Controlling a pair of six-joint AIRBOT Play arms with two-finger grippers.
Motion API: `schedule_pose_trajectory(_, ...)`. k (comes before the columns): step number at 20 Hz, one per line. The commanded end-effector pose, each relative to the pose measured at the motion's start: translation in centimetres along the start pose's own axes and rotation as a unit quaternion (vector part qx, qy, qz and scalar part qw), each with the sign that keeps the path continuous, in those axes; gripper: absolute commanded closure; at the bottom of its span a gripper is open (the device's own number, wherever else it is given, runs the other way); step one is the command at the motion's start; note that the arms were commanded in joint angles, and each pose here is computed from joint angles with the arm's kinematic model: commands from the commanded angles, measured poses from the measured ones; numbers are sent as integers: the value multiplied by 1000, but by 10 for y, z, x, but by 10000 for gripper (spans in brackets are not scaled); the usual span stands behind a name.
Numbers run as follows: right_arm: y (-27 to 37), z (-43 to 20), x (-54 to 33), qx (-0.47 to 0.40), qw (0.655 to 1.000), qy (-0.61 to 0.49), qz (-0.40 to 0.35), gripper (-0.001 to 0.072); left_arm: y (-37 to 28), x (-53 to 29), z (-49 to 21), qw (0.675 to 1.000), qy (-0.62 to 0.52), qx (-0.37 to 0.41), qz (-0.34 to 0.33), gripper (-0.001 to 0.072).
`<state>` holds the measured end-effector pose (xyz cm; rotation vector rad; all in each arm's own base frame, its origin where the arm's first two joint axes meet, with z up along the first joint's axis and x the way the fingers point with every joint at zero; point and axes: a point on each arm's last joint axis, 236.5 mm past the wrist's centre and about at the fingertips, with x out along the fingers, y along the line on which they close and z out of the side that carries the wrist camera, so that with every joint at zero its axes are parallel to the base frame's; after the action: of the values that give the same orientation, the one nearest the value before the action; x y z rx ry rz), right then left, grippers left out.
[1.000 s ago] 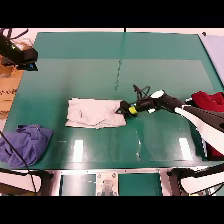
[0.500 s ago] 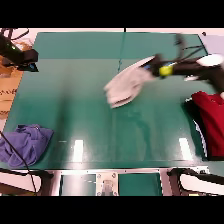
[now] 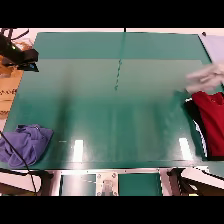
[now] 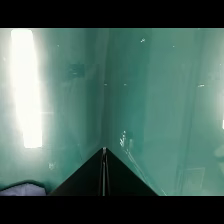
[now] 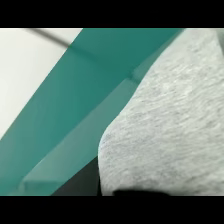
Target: Fold the shirts.
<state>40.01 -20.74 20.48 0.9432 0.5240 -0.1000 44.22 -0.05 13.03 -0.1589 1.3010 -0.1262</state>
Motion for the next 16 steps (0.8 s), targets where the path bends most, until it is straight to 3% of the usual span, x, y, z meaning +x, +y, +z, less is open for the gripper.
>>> schedule_pose_trajectory(1, -52, 21, -55, 54, 997, -33, -41, 701, 0, 0, 1, 1000, -2, 0, 0, 685)
schedule_pose_trajectory(4, -84, 7, -83, 89, 991, -18, -97, 701, -3, 0, 1, 1000, -1, 2, -4, 685)
schedule_pose_trajectory(10, -137, -40, -151, 112, 943, 15, -312, 701, -4, 0, -4, 1000, 8, 3, -7, 685)
schedule_pose_trajectory(16, -174, -88, -168, 126, 912, 51, -386, 700, -4, 0, -3, 1000, 7, 8, -7, 685)
